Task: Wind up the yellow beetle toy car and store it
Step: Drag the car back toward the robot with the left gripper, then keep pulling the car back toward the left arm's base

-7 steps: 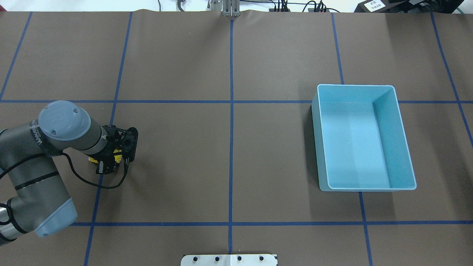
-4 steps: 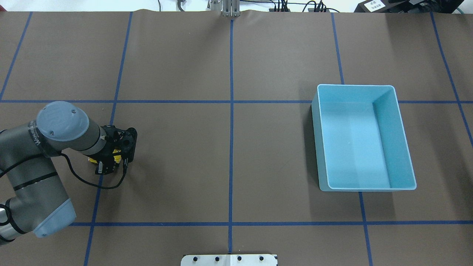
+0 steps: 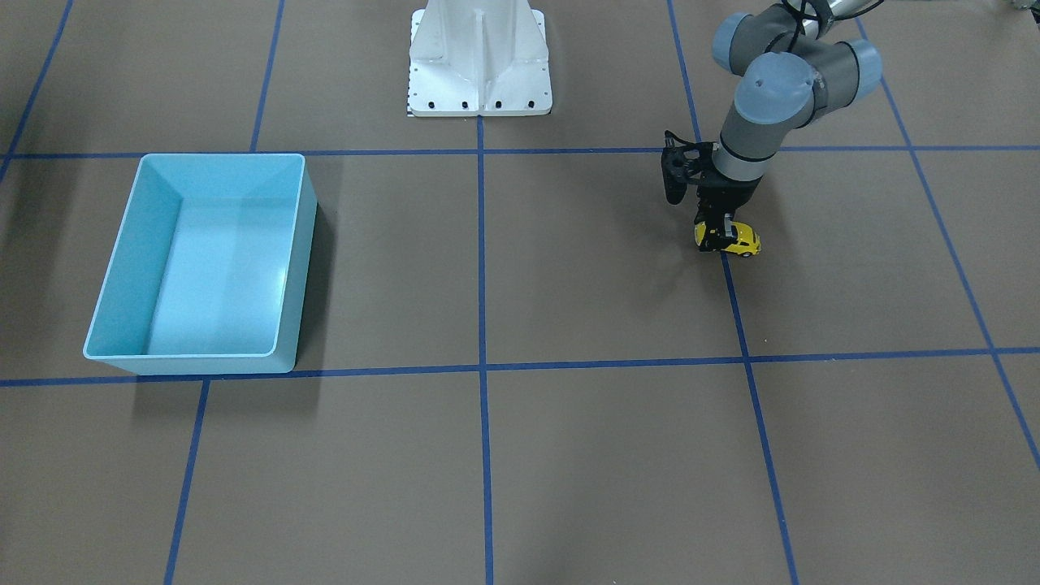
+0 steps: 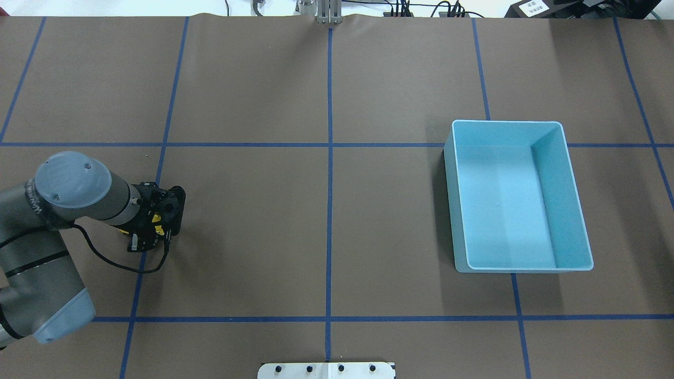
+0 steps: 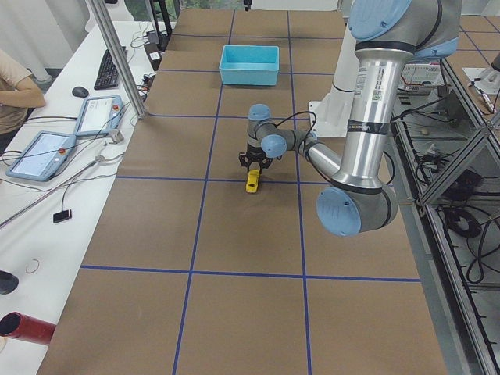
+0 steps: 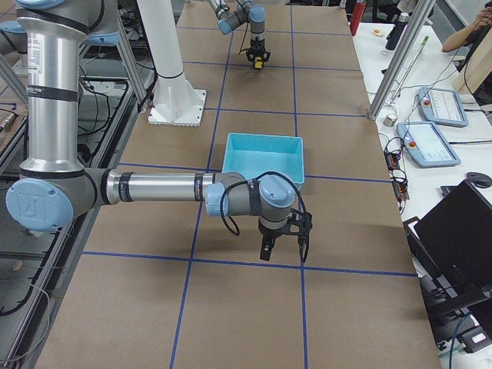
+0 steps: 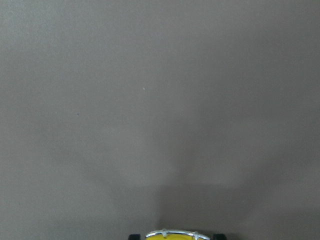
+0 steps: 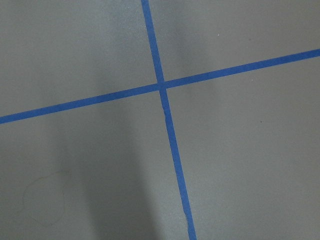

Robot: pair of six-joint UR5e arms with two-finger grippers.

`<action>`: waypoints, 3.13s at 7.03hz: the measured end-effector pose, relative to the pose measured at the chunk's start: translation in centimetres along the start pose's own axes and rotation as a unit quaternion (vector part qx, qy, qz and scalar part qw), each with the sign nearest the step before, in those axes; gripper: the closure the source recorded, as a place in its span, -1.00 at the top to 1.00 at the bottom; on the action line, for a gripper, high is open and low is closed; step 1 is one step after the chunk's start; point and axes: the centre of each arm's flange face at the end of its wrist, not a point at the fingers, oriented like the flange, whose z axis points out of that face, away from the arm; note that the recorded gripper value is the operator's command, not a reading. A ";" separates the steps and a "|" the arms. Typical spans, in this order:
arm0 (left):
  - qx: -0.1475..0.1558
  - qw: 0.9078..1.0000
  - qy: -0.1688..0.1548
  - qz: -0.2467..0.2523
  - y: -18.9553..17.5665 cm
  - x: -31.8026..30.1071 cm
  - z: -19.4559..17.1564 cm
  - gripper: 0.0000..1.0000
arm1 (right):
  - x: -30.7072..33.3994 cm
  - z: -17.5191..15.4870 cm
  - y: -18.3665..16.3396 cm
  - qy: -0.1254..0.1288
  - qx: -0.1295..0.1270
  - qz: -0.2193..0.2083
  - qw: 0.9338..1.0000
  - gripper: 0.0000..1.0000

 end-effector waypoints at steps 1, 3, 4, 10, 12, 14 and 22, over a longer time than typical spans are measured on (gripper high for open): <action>0.003 1.000 0.000 0.001 0.6 0.3 0.1 -0.84 | 0.0 0.0 0.0 0.000 0.000 0.000 1.000 1.00; 0.009 1.000 0.001 0.002 1.2 0.6 0.3 -0.84 | 0.0 0.0 0.0 0.000 -0.001 0.001 1.000 1.00; 0.012 1.000 0.000 0.003 1.7 0.8 0.4 -0.84 | 0.0 0.1 0.1 0.000 -0.002 0.000 1.000 1.00; 0.029 1.000 -0.003 0.007 4.6 1.8 0.6 -0.84 | -0.3 0.6 0.1 0.001 -0.007 -0.004 1.000 1.00; 0.035 0.999 -0.004 0.007 5.5 2.0 0.5 -0.83 | -0.3 0.6 0.1 0.002 -0.007 -0.004 1.000 1.00; 0.042 0.999 -0.003 0.006 6.6 2.3 0.6 -0.84 | -0.3 0.7 0.1 0.002 -0.007 -0.004 1.000 1.00; 0.067 0.998 0.003 -0.001 10.1 2.0 1.2 -0.84 | -0.9 2.2 -0.1 0.008 -0.021 -0.011 1.000 1.00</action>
